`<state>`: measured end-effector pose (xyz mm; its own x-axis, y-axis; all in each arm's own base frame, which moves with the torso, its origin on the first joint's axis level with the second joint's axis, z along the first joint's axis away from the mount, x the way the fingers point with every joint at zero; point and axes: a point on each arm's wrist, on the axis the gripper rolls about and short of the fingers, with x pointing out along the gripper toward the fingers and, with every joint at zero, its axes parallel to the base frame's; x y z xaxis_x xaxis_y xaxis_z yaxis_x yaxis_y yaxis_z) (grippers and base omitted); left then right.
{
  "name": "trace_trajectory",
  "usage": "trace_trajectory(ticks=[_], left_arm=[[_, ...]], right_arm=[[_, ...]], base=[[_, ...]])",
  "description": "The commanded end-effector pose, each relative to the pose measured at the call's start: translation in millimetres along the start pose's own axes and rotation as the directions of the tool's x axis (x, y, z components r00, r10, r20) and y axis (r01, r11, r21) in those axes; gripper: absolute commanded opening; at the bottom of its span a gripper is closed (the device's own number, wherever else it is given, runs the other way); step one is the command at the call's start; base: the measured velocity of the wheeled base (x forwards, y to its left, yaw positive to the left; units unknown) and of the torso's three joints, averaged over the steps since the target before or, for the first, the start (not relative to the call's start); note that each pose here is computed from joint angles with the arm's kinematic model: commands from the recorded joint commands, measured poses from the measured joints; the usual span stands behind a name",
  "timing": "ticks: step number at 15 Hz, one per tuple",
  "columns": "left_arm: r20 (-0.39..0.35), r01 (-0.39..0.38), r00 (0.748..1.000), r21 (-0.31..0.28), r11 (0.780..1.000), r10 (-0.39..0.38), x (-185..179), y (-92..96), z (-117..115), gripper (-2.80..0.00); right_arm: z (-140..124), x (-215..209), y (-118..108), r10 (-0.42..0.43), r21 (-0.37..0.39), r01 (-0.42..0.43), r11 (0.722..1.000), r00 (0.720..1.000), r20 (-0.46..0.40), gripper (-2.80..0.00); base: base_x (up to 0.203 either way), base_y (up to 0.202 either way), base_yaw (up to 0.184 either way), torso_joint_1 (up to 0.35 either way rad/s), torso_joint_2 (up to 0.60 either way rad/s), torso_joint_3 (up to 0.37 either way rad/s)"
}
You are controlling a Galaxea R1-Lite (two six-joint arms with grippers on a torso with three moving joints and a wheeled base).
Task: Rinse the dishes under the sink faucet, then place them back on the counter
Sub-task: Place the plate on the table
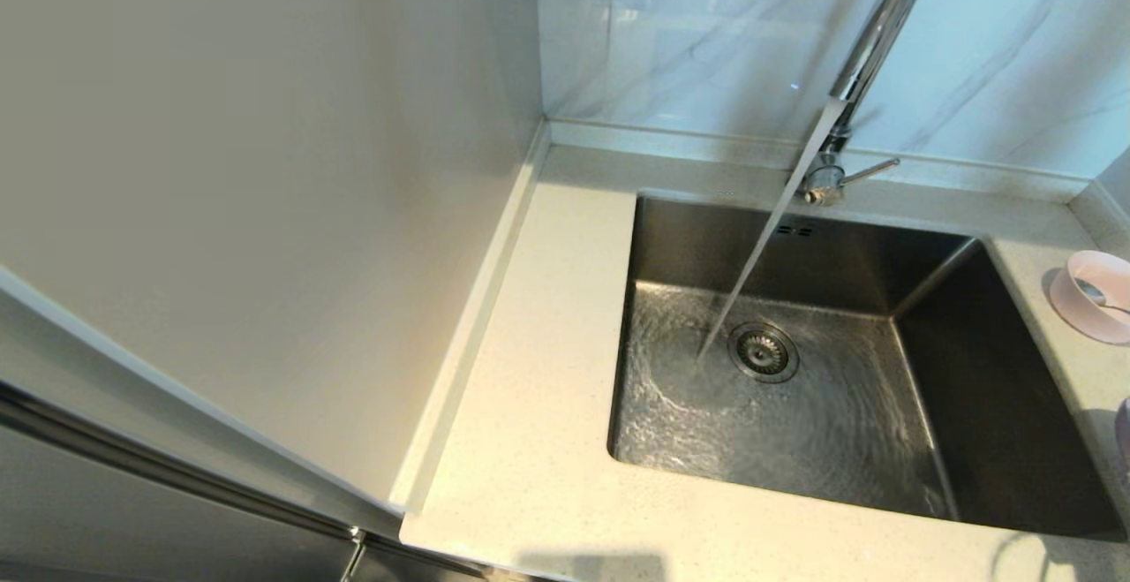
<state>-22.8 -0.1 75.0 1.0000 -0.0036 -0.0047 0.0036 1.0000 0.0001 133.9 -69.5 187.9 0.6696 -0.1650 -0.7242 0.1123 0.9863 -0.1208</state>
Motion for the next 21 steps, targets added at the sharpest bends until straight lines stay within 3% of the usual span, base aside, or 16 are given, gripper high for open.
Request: trace_trajectory(ticks=[1, 5, 9, 20, 21], left_arm=[[0.0, -0.001, 1.0, 0.0, 1.0, 0.001, 0, 0.0, 0, -2.8], [0.0, 0.001, 1.0, 0.0, 1.0, -0.001, 0, 0.0, 0, -2.8], [0.0, -0.001, 1.0, 0.0, 1.0, 0.001, 0, 0.0, 0, -2.8], [0.0, -0.001, 1.0, 0.0, 1.0, 0.001, 0, 0.0, 0, -2.8], [0.0, -0.001, 1.0, 0.0, 1.0, 0.001, 0, 0.0, 0, -2.8]], right_arm=[[-3, 7, -1, 0.005, 0.006, -0.005, 1.0, 1.0, -0.024, -2.8], [-6, 11, -2, 0.008, 0.01, -0.008, 1.0, 0.999, -0.04, -2.8], [-13, 18, -3, -0.049, 0.009, 0.05, 0.999, 0.999, -0.021, -2.8], [-17, 20, -2, -0.05, 0.02, 0.051, 0.999, 0.998, -0.031, -2.8], [-17, 20, -3, -0.051, 0.022, 0.052, 0.998, 0.998, -0.031, 0.0]], base=[[0.0, 0.0, 0.0, 0.0, 0.0, 0.0], [0.0, 0.0, 0.0, 0.0, 0.0, 0.0], [0.0, 0.0, 0.0, 0.0, 0.0, 0.0], [0.0, 0.0, 0.0, 0.0, 0.0, 0.0], [0.0, 0.0, 0.0, 0.0, 0.0, 0.0]])
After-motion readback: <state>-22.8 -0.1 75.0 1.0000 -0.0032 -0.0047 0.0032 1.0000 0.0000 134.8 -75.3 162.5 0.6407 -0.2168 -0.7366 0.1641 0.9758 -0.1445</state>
